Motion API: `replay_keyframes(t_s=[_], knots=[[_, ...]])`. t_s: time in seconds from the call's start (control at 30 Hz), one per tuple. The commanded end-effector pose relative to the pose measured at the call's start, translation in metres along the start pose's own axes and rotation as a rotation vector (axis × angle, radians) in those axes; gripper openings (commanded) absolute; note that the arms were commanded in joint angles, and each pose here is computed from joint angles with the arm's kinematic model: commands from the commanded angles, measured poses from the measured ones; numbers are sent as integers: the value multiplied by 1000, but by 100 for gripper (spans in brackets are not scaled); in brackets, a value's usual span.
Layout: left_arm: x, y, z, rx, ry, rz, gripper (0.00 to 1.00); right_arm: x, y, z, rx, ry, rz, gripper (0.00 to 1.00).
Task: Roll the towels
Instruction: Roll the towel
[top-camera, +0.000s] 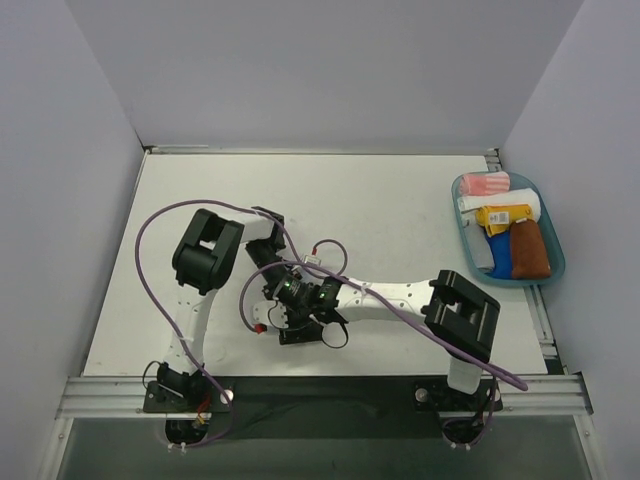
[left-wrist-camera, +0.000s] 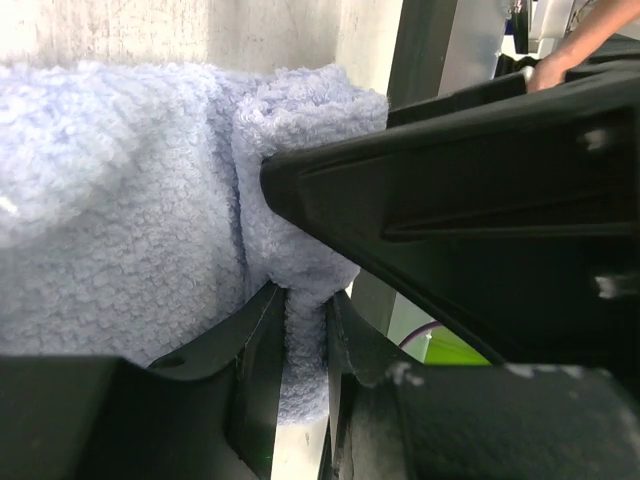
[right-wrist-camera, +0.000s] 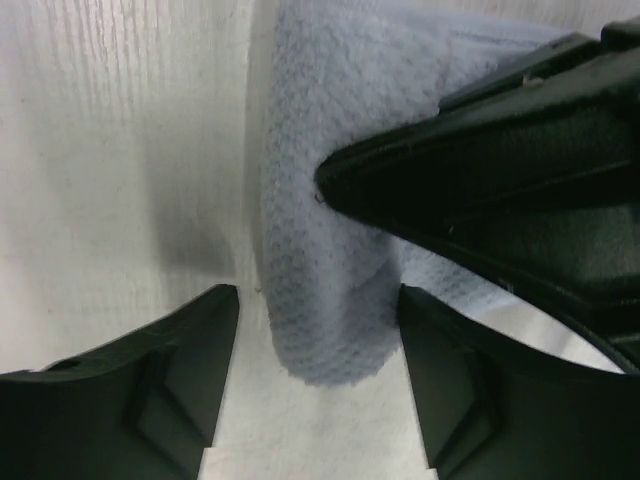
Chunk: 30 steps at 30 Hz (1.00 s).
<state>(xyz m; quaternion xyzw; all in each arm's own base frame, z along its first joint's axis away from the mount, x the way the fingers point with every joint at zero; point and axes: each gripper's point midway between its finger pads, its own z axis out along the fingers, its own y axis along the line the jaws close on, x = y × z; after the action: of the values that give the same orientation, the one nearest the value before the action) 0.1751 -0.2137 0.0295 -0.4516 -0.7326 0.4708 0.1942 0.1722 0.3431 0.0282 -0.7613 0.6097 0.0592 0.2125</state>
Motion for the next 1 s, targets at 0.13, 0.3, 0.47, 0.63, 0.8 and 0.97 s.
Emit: replay_keyframes(t_s=[0.13, 0.3, 0.47, 0.63, 0.8, 0.97], knots=[[-1, 48, -5, -118, 26, 166, 27, -13, 14, 20, -104, -69, -1, 22], [-10, 37, -26, -156, -74, 187, 41, 0, 39, 15, -297, -43, 95, 0], [-14, 20, -78, -247, -244, 197, 49, 9, 59, 9, -525, -49, 204, 0], [-1, -3, -134, -362, -419, 220, 53, 19, 66, 8, -682, -28, 332, 0], [30, -33, -179, -508, -608, 253, 56, 16, 74, 7, -845, -26, 469, 0], [58, -64, -183, -757, -646, 361, 64, 12, 71, 8, -958, -30, 577, 0]])
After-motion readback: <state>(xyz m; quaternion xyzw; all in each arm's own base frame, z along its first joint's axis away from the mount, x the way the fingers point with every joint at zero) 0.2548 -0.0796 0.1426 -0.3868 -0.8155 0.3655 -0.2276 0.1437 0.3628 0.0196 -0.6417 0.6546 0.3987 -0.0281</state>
